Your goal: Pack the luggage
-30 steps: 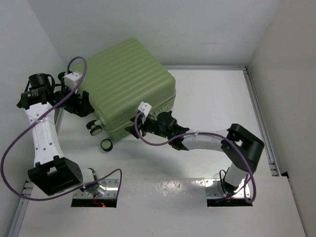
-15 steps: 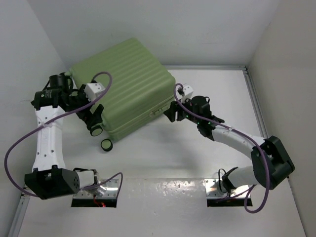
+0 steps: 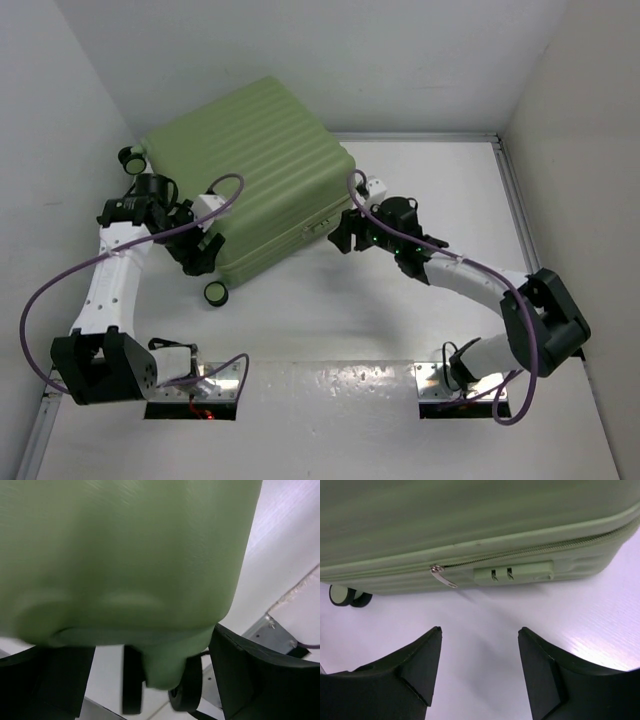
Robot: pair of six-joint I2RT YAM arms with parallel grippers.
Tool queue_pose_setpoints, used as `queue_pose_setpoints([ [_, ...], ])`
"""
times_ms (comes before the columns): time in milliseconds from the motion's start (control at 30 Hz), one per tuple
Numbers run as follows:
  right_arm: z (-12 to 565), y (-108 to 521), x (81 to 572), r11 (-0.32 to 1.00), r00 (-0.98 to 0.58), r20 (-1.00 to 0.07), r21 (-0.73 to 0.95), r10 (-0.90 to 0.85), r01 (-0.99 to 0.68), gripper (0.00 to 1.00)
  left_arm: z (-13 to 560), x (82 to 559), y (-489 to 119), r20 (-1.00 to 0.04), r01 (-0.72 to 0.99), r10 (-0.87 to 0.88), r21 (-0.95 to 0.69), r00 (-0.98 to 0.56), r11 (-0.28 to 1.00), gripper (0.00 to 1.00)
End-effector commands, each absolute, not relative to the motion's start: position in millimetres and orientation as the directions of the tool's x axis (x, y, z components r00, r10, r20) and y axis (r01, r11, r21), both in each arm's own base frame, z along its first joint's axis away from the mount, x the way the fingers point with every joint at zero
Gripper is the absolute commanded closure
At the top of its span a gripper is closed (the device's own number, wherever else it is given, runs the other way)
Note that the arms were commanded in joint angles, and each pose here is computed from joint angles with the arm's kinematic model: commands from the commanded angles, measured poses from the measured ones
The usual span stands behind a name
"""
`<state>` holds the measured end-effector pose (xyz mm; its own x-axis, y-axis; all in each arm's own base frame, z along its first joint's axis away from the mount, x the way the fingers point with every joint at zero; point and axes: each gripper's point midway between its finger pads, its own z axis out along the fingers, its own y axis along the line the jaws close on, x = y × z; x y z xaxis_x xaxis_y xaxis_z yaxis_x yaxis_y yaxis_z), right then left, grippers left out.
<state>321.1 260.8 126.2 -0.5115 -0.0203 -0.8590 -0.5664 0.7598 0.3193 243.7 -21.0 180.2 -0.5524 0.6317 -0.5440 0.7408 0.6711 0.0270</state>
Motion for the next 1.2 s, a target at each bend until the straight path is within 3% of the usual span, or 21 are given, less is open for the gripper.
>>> queue_pose_setpoints([
  [0, 135, 275, 327, 0.753, -0.477, -0.878, 0.336, 0.032, -0.567, 0.38, 171, 235, -31, -0.538, 0.751, 0.634, 0.003, -0.556, 0.66, 0.11],
  [167, 132, 294, 332, 0.775, -0.422, -0.905, 0.305, 0.054, -0.554, 0.39, 157, 231, -34, -0.54, 0.741, 0.617, -0.019, -0.573, 0.671, 0.27],
  [267, 133, 312, 334, 0.81, -0.356, -0.934, 0.234, 0.032, -0.539, 0.47, 155, 233, -35, -0.55, 0.743, 0.614, -0.018, -0.566, 0.669, 0.48],
  [367, 128, 334, 328, 0.824, -0.306, -0.952, 0.183, 0.012, -0.537, 0.49, 151, 231, -39, -0.552, 0.747, 0.608, -0.044, -0.571, 0.663, 0.6],
  [867, 133, 360, 375, 0.924, -0.163, -0.987, 0.052, -0.012, -0.378, 0.58, 140, 228, -28, -0.549, 0.731, 0.59, -0.059, -0.592, 0.679, 0.63],
  [933, 126, 363, 376, 0.923, -0.166, -0.986, 0.04, -0.026, -0.384, 0.66, 141, 231, -25, -0.554, 0.731, 0.591, -0.046, -0.586, 0.681, 0.63],
  [967, 126, 362, 377, 0.922, -0.163, -0.986, 0.039, -0.026, -0.384, 0.8, 139, 231, -23, -0.55, 0.724, 0.585, -0.054, -0.596, 0.687, 0.63],
  [1033, 127, 362, 375, 0.914, -0.149, -0.988, 0.026, -0.038, -0.406, 0.92, 139, 231, -23, -0.55, 0.724, 0.585, -0.054, -0.596, 0.687, 0.63],
  [1100, 141, 363, 372, 0.903, -0.114, -0.993, 0.035, -0.015, -0.428, 1.0, 139, 232, -20, -0.55, 0.722, 0.585, -0.049, -0.596, 0.69, 0.64],
  [1167, 140, 357, 368, 0.896, -0.097, -0.994, 0.005, -0.043, -0.444, 1.0, 139, 234, -18, -0.55, 0.721, 0.589, -0.035, -0.592, 0.692, 0.65],
])
